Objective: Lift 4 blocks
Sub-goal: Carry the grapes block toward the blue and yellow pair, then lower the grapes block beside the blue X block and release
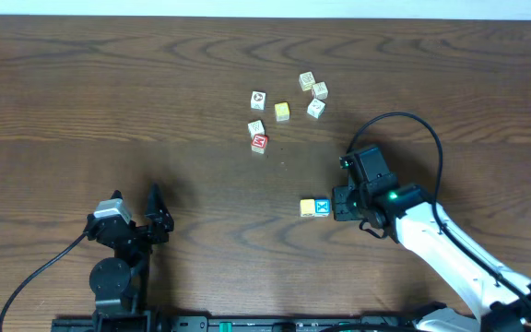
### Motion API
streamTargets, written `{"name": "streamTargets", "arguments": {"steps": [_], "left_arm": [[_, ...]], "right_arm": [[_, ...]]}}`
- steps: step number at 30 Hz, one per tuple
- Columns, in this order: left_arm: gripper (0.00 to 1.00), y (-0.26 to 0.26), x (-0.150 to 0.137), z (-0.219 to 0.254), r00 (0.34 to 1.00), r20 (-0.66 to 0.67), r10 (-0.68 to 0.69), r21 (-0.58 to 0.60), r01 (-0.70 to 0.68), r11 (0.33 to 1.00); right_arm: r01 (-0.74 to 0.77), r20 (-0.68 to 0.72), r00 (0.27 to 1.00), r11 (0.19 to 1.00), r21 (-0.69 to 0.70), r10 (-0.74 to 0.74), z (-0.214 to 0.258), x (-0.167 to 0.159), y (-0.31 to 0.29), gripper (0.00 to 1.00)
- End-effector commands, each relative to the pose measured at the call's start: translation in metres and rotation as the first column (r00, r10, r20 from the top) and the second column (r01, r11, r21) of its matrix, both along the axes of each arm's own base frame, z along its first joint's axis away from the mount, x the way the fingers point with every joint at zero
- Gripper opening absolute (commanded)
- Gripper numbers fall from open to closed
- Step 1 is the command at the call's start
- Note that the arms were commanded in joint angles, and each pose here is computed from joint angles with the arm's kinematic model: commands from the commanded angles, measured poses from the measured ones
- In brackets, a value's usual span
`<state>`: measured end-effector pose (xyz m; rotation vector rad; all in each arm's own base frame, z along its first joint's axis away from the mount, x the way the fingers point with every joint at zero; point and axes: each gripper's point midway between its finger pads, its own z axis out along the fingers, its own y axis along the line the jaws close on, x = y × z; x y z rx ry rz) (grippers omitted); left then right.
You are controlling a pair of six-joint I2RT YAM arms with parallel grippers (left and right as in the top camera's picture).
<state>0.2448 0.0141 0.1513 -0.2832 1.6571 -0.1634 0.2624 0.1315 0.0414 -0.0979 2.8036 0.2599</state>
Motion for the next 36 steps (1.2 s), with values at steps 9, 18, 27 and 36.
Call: {"name": "streamTargets", "arguments": {"steps": [9, 18, 27, 36], "left_arm": [[0.75, 0.0048, -0.0015, -0.0164, 0.998, -0.056, 0.028, 0.010, -0.027, 1.000], [0.75, 0.0048, -0.0015, -0.0164, 0.998, -0.056, 0.028, 0.010, -0.027, 1.000], [0.75, 0.0048, -0.0015, -0.0165, 0.998, -0.056, 0.028, 0.010, -0.027, 1.000], [0.75, 0.0048, -0.0015, -0.0164, 0.998, -0.056, 0.028, 0.010, -0.027, 1.000]], "right_arm": [[0.013, -0.054, 0.998, 1.000, 0.003, -0.013, -0.0185, -0.0032, 0.0037, 0.04], [0.015, -0.055, 0.998, 1.000, 0.004, -0.015, -0.0187, -0.0035, 0.0036, 0.10], [0.016, -0.058, 0.998, 1.000, 0.002, -0.016, -0.0189, -0.0041, 0.0032, 0.17], [0.016, -0.058, 0.998, 1.000, 0.002, -0.016, -0.0188, -0.0040, 0.0033, 0.24]]}}
